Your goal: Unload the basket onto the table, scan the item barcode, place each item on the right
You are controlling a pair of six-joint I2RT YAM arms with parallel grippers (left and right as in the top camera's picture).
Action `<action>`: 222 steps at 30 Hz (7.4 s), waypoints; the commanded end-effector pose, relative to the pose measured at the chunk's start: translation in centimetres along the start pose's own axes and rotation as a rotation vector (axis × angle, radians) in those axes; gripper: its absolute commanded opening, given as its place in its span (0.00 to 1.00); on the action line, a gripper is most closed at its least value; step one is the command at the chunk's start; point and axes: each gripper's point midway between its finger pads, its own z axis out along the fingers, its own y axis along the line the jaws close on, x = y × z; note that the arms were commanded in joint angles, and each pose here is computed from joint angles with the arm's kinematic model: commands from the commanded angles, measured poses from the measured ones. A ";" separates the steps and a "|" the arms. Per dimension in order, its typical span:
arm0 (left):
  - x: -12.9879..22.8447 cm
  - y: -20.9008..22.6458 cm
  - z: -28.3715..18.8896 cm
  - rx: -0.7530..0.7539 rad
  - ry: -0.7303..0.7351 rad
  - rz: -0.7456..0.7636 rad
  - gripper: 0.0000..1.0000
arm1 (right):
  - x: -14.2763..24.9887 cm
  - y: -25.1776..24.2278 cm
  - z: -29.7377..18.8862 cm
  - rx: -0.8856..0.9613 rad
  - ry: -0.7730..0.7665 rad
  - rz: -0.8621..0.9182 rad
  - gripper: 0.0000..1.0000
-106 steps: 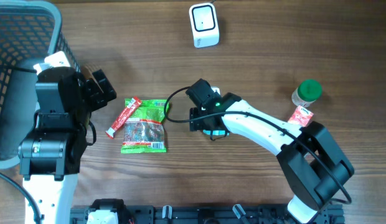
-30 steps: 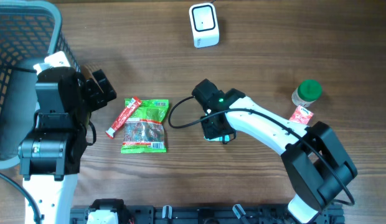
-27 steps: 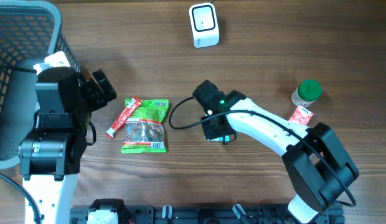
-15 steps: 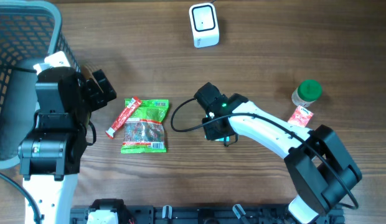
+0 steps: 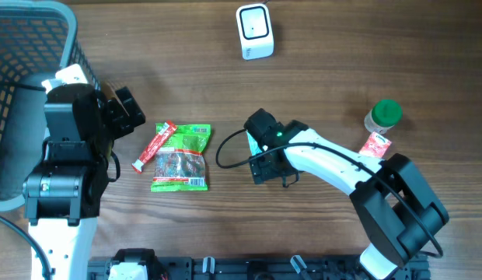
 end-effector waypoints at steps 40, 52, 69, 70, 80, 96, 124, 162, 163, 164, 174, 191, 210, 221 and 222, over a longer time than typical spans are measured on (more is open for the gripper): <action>-0.6 0.2 -0.3 -0.008 -0.019 -0.002 1.00 | -8.3 -1.6 1.6 0.011 -0.181 0.295 0.05; -0.6 0.2 -0.3 -0.008 -0.019 -0.002 1.00 | -6.6 -5.1 -1.8 -0.042 -0.033 0.336 0.04; -0.6 0.2 -0.3 -0.007 -0.018 -0.002 1.00 | -2.9 -8.8 -7.1 -0.256 -0.005 0.057 0.86; -0.6 0.2 -0.3 -0.008 -0.019 -0.002 1.00 | -2.6 -9.0 -6.6 -0.269 -0.001 0.064 0.85; -0.6 0.2 -0.3 -0.008 -0.019 -0.002 1.00 | -1.1 -7.7 -1.2 -0.383 -0.070 0.053 0.85; -0.6 0.2 -0.3 -0.008 -0.019 -0.002 1.00 | -0.9 -7.6 0.0 -0.402 -0.107 0.082 0.69; -0.6 0.2 -0.3 -0.008 -0.019 -0.002 1.00 | 3.2 -8.0 1.6 -0.356 0.050 0.257 0.64; -0.6 0.2 -0.3 -0.008 -0.019 -0.002 1.00 | 2.9 -5.2 -29.6 -0.480 -0.906 -0.164 0.04; -0.6 0.2 -0.3 -0.008 -0.019 -0.002 1.00 | 2.9 -5.2 -29.4 -0.487 -0.897 -0.149 0.05; -0.6 0.2 -0.3 -0.008 -0.019 -0.002 1.00 | 2.8 -5.3 -29.3 -0.488 -0.890 -0.147 0.04; -0.6 0.2 -0.3 -0.008 -0.019 -0.002 1.00 | 0.4 -6.3 -19.8 -0.474 -0.582 0.010 0.04; -0.6 0.2 -0.3 -0.008 -0.019 -0.002 1.00 | -11.1 -12.6 -25.6 -0.154 -0.543 0.197 0.04; -0.6 0.2 -0.3 -0.008 -0.019 -0.002 1.00 | -29.0 -10.5 -26.4 0.736 -0.772 -0.045 0.04; -0.6 0.2 -0.3 -0.007 -0.019 -0.002 1.00 | -36.1 -8.2 -18.9 1.367 -0.599 -0.373 0.04; -0.6 0.2 -0.3 -0.007 -0.019 -0.002 1.00 | -36.4 -7.8 -18.4 1.402 -0.592 -0.392 0.04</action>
